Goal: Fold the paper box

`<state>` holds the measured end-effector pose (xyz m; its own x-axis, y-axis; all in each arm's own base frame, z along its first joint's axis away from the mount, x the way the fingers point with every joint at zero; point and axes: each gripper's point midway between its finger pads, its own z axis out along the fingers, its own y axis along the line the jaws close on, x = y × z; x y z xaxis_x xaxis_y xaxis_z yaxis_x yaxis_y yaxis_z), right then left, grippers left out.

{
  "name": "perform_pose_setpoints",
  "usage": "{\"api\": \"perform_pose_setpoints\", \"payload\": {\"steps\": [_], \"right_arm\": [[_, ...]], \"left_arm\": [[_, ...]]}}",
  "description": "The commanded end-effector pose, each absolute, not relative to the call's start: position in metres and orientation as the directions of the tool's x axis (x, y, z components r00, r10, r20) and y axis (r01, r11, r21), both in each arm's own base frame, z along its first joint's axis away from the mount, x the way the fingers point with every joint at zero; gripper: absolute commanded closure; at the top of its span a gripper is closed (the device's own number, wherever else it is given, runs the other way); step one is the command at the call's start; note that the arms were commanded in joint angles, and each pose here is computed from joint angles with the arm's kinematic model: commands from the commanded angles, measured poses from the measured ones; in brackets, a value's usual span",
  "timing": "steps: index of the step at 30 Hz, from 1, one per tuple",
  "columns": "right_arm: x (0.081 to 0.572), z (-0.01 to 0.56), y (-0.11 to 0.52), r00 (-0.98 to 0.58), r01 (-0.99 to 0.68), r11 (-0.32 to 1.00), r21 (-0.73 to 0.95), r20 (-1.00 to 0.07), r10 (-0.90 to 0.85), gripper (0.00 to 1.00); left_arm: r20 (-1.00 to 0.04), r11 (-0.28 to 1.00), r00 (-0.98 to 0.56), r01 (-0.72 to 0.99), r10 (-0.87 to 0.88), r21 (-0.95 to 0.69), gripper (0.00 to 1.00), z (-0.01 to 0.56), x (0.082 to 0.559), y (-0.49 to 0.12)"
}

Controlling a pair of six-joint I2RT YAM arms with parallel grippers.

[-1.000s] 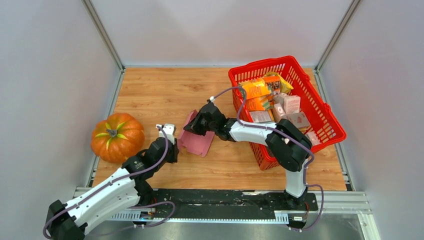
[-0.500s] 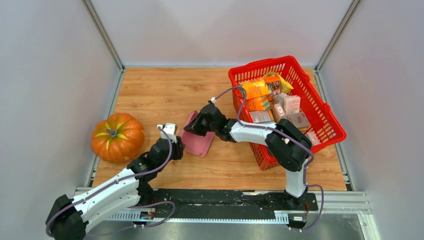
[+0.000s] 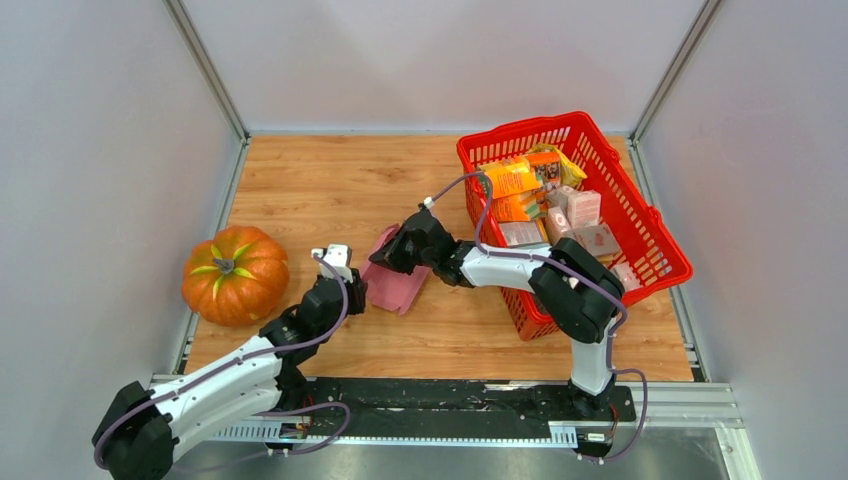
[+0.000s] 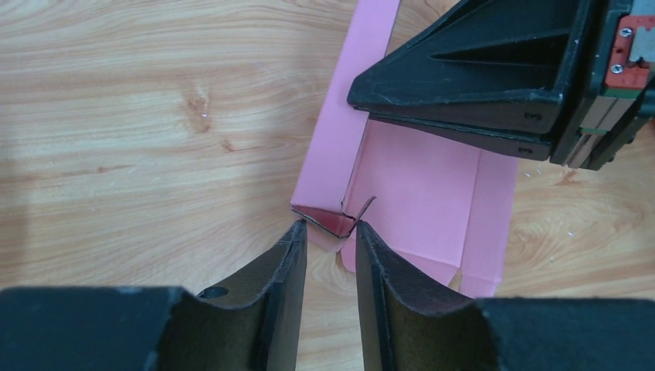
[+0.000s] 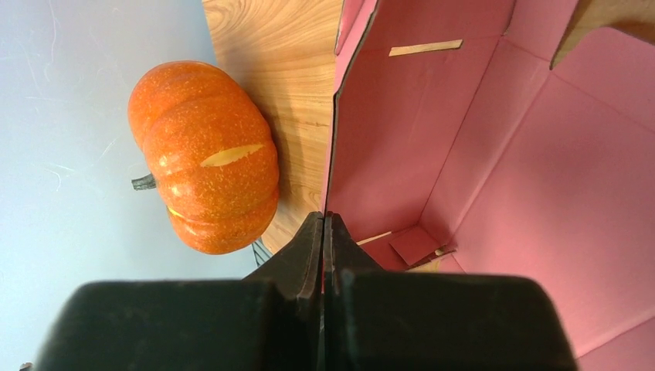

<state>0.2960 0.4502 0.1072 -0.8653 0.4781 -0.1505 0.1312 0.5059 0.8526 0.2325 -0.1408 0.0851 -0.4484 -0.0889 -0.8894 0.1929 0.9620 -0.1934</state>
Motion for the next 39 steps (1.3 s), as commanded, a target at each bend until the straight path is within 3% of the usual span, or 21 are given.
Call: {"api": "perform_pose_setpoints", "payload": {"steps": [1,7,12,16,21,26,30,38,39], "right_arm": [[0.292,0.09,0.443,-0.856,0.161,0.532,0.831,-0.151,0.495,1.0],[0.289,0.089,0.442,-0.853,0.172,0.514,0.841,-0.134,0.504,1.0],[0.288,0.095,0.441,-0.85,0.185,0.495,0.849,-0.114,0.515,1.0],[0.287,0.099,0.444,-0.851,0.195,0.47,0.861,-0.09,0.518,1.0],[0.284,0.098,0.443,-0.85,0.222,0.452,0.864,-0.055,0.524,1.0],[0.283,0.098,0.442,-0.848,0.235,0.443,0.865,-0.041,0.529,1.0],[0.276,0.095,0.443,-0.851,0.26,0.426,0.866,-0.003,0.525,1.0],[0.271,0.1,0.442,-0.842,0.259,0.408,0.876,-0.002,0.539,1.0],[0.271,0.1,0.442,-0.843,0.258,0.407,0.876,-0.002,0.538,1.0]], "left_arm": [[-0.911,0.964,-0.39,0.162,-0.135,-0.212,0.64,0.096,0.245,-0.141],[-0.911,0.98,-0.399,0.112,-0.109,-0.167,0.62,0.084,0.249,-0.136],[-0.918,0.996,-0.393,0.041,-0.055,-0.077,0.71,0.081,0.253,-0.129],[-0.92,0.998,-0.386,-0.016,-0.07,-0.069,0.63,0.076,0.257,-0.126],[-0.92,0.998,-0.39,-0.064,-0.032,-0.007,0.64,0.075,0.268,-0.127],[-0.928,0.976,-0.37,-0.213,-0.038,0.045,0.75,0.073,0.274,-0.115],[-0.913,0.946,-0.407,-0.296,0.004,0.136,1.0,0.066,0.274,-0.104],[-0.898,0.952,-0.44,-0.27,0.008,0.141,1.0,0.054,0.278,-0.116],[-0.898,0.956,-0.44,-0.261,0.006,0.134,0.95,0.054,0.279,-0.118]]}}
